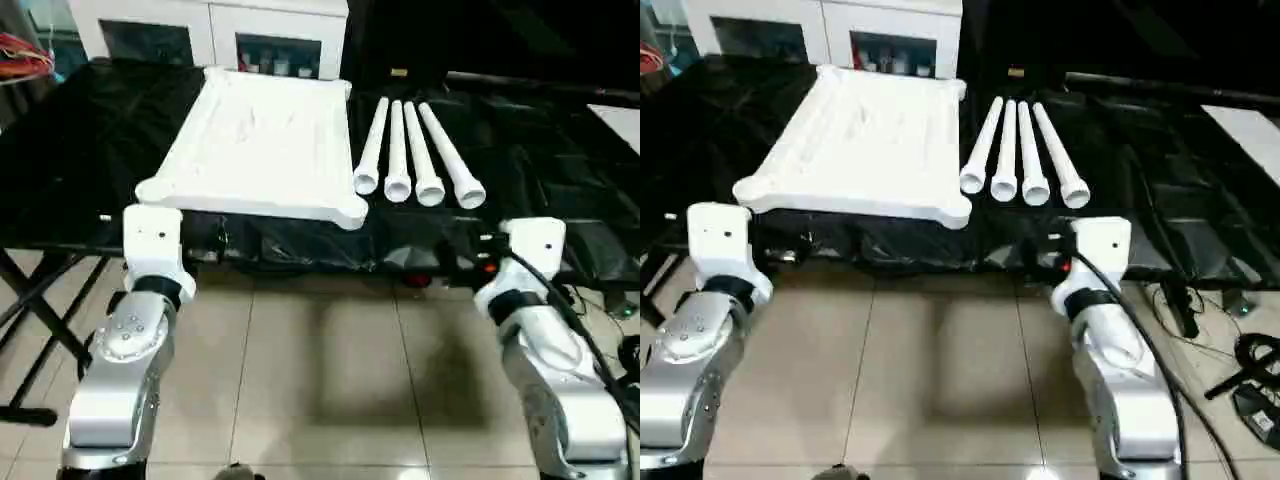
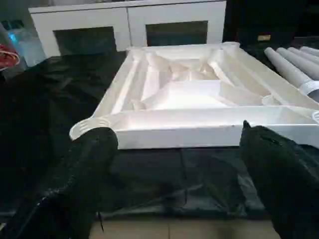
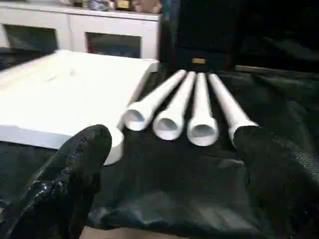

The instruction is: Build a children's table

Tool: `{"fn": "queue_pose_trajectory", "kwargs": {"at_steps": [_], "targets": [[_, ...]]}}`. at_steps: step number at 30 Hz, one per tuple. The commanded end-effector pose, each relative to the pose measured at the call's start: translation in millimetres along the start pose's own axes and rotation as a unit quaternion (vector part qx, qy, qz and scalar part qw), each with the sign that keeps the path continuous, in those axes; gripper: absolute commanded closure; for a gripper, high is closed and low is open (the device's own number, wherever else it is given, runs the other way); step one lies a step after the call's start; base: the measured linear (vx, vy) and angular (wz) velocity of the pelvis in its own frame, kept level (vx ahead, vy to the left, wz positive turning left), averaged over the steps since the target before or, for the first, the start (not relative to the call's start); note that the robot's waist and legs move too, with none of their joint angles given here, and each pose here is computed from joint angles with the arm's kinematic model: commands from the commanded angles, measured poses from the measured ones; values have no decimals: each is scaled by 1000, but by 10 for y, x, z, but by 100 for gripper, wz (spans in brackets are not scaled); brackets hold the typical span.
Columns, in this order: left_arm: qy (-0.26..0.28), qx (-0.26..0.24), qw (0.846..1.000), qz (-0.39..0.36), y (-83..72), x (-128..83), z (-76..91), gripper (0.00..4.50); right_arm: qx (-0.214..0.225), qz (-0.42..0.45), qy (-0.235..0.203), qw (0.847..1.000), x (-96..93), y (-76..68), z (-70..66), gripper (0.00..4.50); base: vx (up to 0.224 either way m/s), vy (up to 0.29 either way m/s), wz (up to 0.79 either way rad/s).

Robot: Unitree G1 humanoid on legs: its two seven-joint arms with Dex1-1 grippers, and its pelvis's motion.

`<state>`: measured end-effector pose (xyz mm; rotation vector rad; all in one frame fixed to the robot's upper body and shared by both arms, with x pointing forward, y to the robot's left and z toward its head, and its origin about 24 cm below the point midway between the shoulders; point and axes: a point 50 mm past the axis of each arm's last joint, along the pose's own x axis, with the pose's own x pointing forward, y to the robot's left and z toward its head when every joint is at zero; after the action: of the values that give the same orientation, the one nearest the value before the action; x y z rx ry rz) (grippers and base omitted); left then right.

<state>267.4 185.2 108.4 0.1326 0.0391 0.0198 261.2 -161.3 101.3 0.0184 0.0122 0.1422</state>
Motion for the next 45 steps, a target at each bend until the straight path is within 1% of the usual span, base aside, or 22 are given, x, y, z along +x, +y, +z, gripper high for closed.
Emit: {"fn": "queue_pose_trajectory", "kwargs": {"at_steps": [1,3,5,6,9,11,15,16,18,20,22,24,25,26,27,29,32,36,40,42,44,45], "targets": [[-5,0,1000,-9,-46,41,34,0,-19,14,-7,1000,9,27,20,5,60,40,32],[-6,-4,1000,-12,-56,55,35,0,-24,19,-15,999,-1,45,38,5,72,46,40],[-7,-4,1000,-17,-69,78,34,0,-15,15,-16,1000,-18,41,47,5,106,56,55],[-8,-4,1000,-21,-78,95,33,0,1,16,-18,1000,-31,37,51,5,182,48,46],[-9,-4,1000,-22,-86,119,36,0,21,19,-19,999,-39,23,56,5,182,20,16],[-10,-4,1000,-20,-81,129,41,0,21,21,-22,999,-37,21,61,5,135,-33,2],[-14,-8,1000,-13,-66,133,60,0,15,3,-5,1000,-8,-4,14,5,149,-117,8],[-15,-7,1000,-12,-57,129,59,0,21,8,-6,1000,0,5,6,5,202,-43,-7],[-16,-6,1000,-8,-32,123,54,0,15,10,-5,1000,10,19,-6,5,196,-31,2],[-17,-3,1000,-6,-11,118,50,0,19,5,-3,1000,11,27,-20,5,192,16,17],[-16,-2,1000,-2,5,113,46,0,40,16,-4,999,5,56,-25,5,243,68,5],[-14,-1,1000,-8,-8,102,31,0,43,12,-2,999,5,61,-43,5,261,53,3],[-13,-1,1000,-12,-16,102,15,0,65,11,5,998,12,72,-69,5,104,15,-9],[-13,-1,1000,-12,-16,102,15,0,65,11,5,998,12,72,-69,5,188,27,-21],[-11,-1,1000,-16,-28,104,-18,0,71,1,12,997,25,70,-97,5,161,-9,-18],[-8,0,1000,-18,-39,105,-49,0,57,-6,8,998,36,65,-100,5,197,-40,-16],[-12,-7,999,-35,-103,128,-30,0,27,-53,3,998,40,-11,-69,5,138,-37,8],[-17,-25,997,-71,-188,151,6,0,24,-43,20,999,20,-32,-105,5,138,44,10],[-36,-20,996,-84,-242,187,48,0,31,-36,27,999,-9,-53,-92,5,143,93,8],[-42,-19,996,-79,-261,214,62,0,9,-52,36,998,-6,-107,-86,5,28,35,6],[-47,-9,996,-76,-281,235,72,0,9,-56,46,997,6,-143,-90,5,0,0,0],[-49,-6,996,-80,-301,253,72,0,0,-59,51,997,25,-167,-85,5,-59,-43,0]]}}
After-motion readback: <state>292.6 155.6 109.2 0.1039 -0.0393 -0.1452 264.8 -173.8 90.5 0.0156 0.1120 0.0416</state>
